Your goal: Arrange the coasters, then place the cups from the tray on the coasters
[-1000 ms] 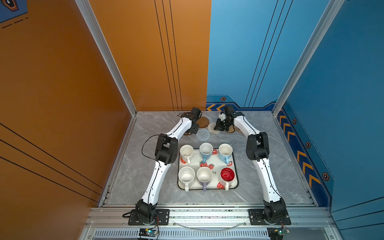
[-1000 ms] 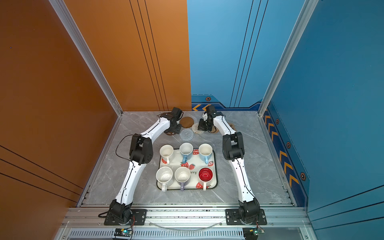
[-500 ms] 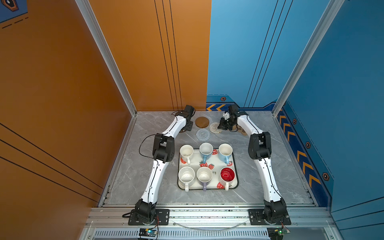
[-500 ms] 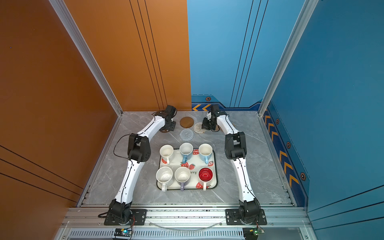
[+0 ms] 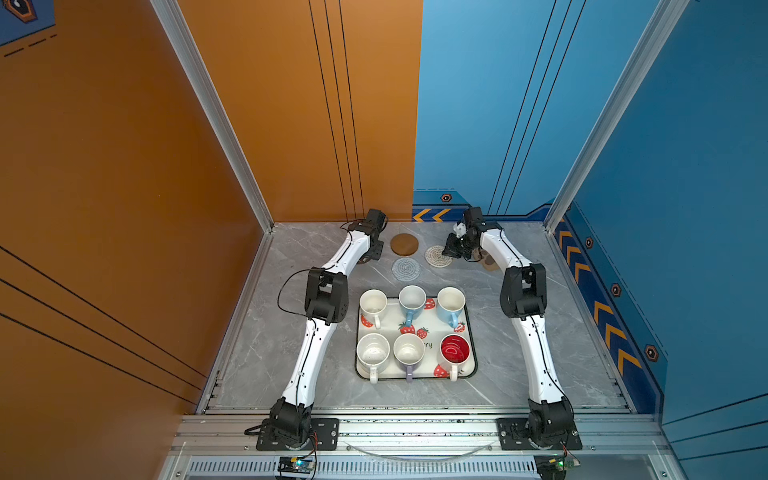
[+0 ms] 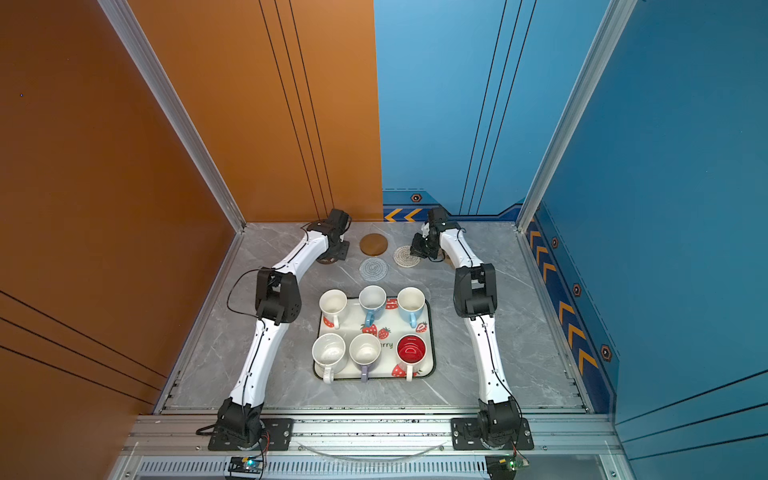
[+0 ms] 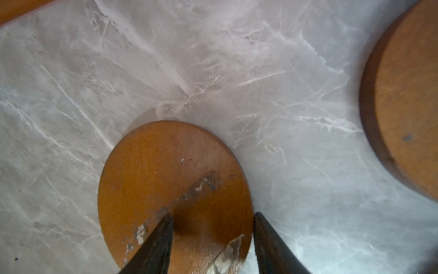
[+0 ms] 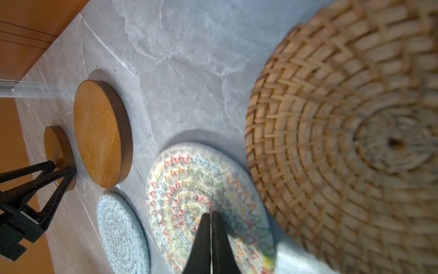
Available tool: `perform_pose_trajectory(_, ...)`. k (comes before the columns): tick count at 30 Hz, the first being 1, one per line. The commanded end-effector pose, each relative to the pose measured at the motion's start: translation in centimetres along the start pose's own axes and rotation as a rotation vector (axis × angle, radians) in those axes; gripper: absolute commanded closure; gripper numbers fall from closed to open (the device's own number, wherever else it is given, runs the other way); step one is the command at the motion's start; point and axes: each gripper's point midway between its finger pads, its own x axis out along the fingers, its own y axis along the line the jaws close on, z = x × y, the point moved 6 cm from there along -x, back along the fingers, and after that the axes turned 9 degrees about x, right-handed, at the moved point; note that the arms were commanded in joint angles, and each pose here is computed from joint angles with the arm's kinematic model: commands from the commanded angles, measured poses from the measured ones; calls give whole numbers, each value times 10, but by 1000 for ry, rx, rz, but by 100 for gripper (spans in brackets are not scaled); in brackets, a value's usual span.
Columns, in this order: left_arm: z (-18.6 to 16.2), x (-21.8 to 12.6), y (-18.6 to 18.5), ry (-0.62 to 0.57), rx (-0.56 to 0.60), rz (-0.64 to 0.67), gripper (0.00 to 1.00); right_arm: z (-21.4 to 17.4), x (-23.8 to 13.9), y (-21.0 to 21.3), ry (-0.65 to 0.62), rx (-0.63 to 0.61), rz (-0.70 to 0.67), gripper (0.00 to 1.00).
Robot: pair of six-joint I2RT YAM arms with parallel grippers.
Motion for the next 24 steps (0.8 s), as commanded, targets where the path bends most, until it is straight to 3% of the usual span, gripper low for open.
perform_pose_trajectory(1,-3,8,7,20,2,22,44,0,12,-33,18,56,-100,100)
perform_pose_trajectory(7,10,-8,9,-30,-16,20,43,8,6,-26,-3,68,-43,100)
perform_pose_trajectory(16,45,-64,-1,-174,-18,-29,41,20,-26,31,-85,10,130,100)
perform_pose_trajectory(24,47,-82,-57,-193,-11,-319,53,9,-33,87,-97,-54,265,100)
